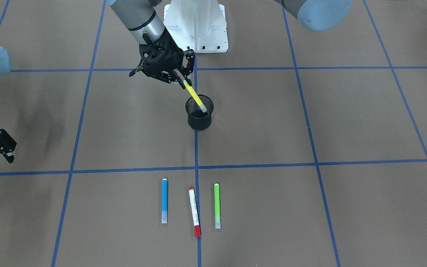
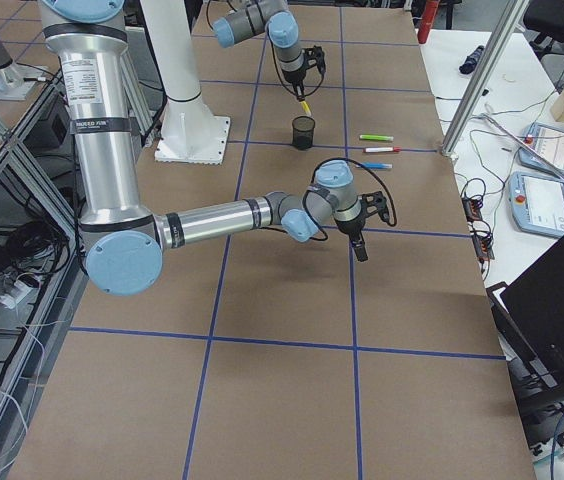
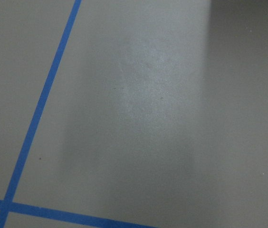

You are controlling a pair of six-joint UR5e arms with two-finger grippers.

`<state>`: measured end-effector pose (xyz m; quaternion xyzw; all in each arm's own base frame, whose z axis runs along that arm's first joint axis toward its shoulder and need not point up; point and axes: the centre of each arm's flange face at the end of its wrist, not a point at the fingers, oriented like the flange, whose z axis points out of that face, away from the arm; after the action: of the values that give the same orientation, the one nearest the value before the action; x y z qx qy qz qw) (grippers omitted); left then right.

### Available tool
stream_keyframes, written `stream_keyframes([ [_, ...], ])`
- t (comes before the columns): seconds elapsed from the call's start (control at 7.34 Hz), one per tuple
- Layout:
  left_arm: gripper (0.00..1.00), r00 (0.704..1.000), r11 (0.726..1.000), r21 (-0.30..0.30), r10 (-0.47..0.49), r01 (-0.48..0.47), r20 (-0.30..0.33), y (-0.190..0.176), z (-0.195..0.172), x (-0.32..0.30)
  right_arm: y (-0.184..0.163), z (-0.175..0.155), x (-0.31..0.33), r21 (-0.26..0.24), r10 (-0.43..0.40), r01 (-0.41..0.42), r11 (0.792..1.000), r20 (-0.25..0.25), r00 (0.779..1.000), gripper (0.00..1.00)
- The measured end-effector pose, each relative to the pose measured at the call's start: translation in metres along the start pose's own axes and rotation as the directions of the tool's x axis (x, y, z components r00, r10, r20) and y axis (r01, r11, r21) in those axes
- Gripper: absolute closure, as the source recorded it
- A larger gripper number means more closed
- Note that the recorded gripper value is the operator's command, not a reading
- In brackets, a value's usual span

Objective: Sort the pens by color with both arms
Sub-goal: 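Lift the yellow highlighter out of the cup with the left gripper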

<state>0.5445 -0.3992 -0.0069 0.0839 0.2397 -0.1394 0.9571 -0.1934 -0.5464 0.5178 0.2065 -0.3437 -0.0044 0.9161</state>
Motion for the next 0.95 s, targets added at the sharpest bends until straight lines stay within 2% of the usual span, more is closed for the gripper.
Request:
stream_keyframes([
  [0.14,1.0,0.998,0.999,0.049,-0.013,0.016,-0.057,-0.024,-0.002,-0.02,-0.002,-0.003,0.001,0.002,0.003,-0.003,1.0,0.005,1.0,0.02],
  [0.41,1.0,0.976,0.985,0.153,-0.043,0.077,-0.216,-0.084,0.021,-0.058,-0.005,-0.009,0.005,0.004,0.012,-0.012,1.0,0.018,1.0,0.02],
  [0.68,1.0,0.935,0.96,0.246,-0.041,0.136,-0.353,-0.13,0.075,-0.099,-0.007,-0.013,0.008,0.01,0.015,-0.016,1.0,0.022,1.0,0.02],
  [0.95,1.0,0.897,0.905,0.364,-0.041,0.221,-0.441,-0.163,0.141,-0.111,-0.007,-0.017,0.009,0.016,0.016,-0.016,1.0,0.025,1.0,0.02],
])
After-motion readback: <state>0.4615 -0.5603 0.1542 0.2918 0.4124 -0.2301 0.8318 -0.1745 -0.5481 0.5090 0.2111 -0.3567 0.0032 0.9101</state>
